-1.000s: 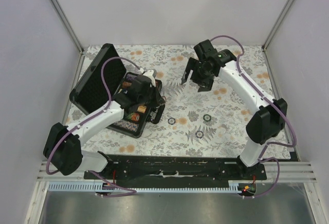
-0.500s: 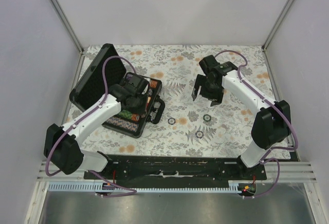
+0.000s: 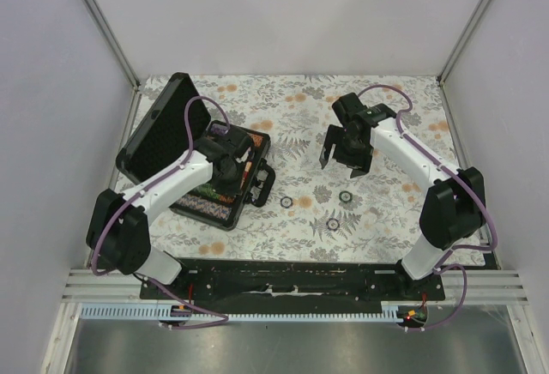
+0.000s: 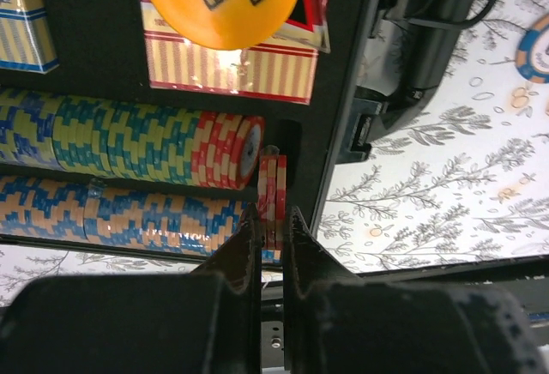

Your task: Pack up texas hold em set

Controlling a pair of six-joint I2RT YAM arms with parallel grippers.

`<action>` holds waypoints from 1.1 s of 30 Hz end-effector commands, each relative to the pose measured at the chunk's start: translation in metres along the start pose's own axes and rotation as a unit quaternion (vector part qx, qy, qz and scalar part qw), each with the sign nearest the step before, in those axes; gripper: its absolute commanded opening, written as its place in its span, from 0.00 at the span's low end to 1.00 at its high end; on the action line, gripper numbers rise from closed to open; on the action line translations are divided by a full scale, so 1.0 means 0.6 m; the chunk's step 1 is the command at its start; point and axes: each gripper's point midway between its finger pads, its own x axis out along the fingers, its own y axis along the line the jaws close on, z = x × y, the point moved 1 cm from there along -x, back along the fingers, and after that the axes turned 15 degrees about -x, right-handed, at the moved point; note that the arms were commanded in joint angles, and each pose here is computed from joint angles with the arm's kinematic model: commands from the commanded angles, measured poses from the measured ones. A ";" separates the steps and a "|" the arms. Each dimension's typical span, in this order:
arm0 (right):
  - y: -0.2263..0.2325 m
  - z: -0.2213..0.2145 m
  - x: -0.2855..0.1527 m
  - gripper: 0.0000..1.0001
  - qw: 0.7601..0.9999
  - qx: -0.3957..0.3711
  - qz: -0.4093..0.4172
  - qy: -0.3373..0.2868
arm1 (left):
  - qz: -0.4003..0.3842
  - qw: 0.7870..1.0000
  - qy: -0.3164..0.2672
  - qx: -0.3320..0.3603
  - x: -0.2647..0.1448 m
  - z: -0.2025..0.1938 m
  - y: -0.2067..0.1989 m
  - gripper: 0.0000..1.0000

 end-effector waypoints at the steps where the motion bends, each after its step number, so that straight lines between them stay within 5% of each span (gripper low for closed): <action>1: 0.004 0.004 -0.016 0.90 1.000 -0.001 0.016 -0.017 | 0.021 0.999 -0.025 0.013 -0.001 0.032 0.012 0.02; 21: 0.015 0.009 -0.002 0.89 1.000 -0.008 0.030 -0.003 | 0.070 0.997 -0.029 0.024 0.008 0.038 0.040 0.33; 33: 0.019 0.020 0.000 0.89 0.999 -0.008 0.034 -0.003 | 0.055 0.998 -0.031 0.022 0.002 0.040 0.032 0.37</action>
